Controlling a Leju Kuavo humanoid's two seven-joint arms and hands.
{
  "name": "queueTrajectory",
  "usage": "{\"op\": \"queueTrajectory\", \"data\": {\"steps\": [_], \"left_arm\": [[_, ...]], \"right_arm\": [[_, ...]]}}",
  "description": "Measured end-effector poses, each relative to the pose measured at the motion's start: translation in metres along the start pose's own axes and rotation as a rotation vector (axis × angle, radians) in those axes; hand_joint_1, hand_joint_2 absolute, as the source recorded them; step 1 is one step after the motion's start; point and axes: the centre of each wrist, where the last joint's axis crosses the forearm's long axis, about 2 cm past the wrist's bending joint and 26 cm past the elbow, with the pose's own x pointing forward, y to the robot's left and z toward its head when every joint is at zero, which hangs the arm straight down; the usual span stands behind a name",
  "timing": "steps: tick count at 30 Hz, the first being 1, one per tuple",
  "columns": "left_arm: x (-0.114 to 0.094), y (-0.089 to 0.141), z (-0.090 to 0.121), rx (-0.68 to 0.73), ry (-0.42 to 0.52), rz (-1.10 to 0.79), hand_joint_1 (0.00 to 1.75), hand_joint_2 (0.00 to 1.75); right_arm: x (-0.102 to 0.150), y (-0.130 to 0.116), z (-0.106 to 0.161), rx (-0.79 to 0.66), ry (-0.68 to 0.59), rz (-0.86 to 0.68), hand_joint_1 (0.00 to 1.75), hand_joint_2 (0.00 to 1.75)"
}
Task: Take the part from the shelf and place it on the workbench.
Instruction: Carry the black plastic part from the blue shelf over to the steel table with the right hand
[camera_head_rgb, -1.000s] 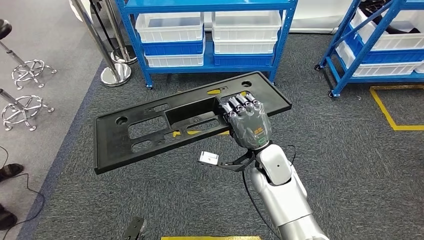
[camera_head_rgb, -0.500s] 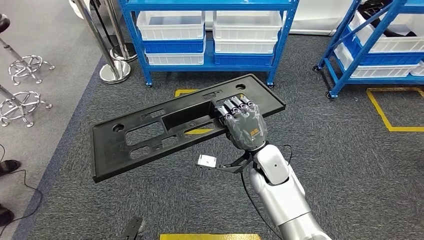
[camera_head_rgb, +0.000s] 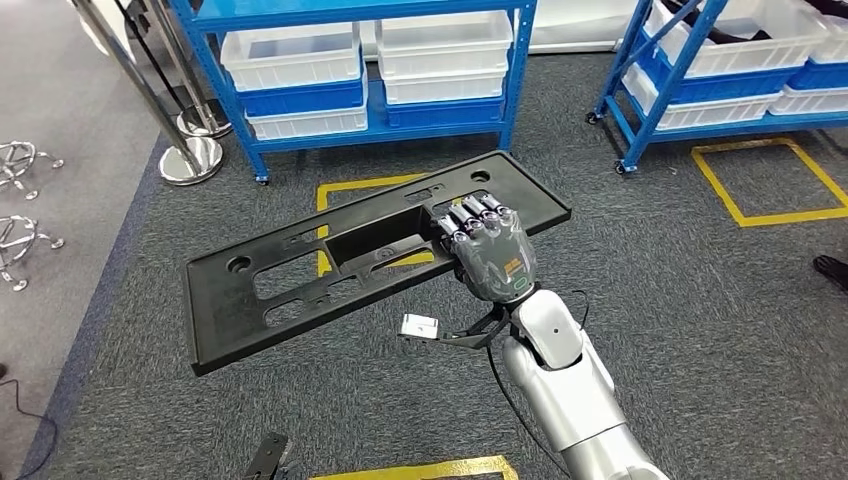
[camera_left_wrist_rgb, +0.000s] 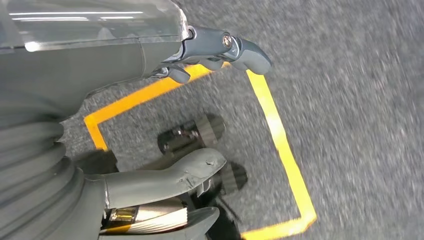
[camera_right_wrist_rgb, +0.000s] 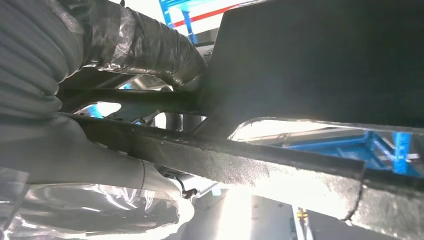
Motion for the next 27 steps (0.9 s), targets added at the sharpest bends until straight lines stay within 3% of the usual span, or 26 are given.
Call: {"op": "queueTrajectory", "data": {"steps": [27], "left_arm": [[0.0018,0.0007,-0.0009,-0.006,-0.005,-0.002,0.0,1.75]], "right_arm": [[-0.0021,0.0006,-0.0003,-0.001,0.003,-0.01,1.75,1.75]]}}
